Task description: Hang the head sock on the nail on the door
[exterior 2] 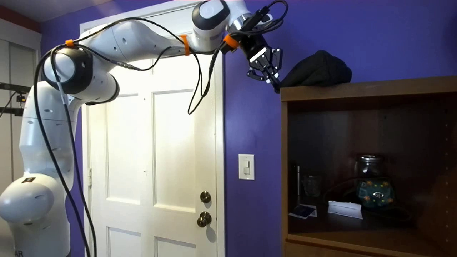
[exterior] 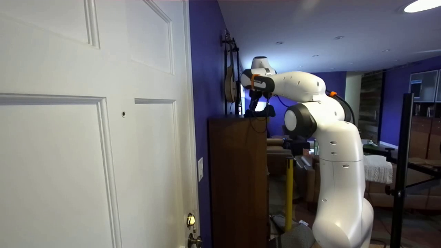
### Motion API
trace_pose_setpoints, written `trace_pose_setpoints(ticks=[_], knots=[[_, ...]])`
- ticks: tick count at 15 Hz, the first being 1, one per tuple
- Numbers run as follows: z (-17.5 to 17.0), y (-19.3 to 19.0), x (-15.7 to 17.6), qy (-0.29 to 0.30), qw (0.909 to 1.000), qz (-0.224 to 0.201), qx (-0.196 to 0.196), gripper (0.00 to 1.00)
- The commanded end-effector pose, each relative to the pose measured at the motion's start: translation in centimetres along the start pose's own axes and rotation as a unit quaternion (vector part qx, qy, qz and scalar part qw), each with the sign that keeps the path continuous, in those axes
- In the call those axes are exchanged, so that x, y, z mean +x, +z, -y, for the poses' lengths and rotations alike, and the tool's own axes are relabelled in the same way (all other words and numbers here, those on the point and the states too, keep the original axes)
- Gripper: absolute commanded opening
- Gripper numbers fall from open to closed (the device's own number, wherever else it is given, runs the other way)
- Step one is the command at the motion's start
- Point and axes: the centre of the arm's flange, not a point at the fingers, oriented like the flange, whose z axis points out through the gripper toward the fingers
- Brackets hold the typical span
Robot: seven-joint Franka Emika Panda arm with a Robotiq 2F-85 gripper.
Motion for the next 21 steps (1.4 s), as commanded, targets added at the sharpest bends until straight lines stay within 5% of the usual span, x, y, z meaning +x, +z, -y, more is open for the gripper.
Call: trace_pose_setpoints(ticks=[1,11,18,21], knots=[[1.1,-4.1,0.7,0.023,0.9992,0.027,0.019,0.02],[10.0,-10.3,3.2,-0.018,0.9947,-0.014,0.1,0.02],[16.2,-6.9,3.1,-0.076,0.985,0.034,0.151,0.02],[17.1,-4.8,3.1,-0.117,0.9796,0.019,0.162,0.02]])
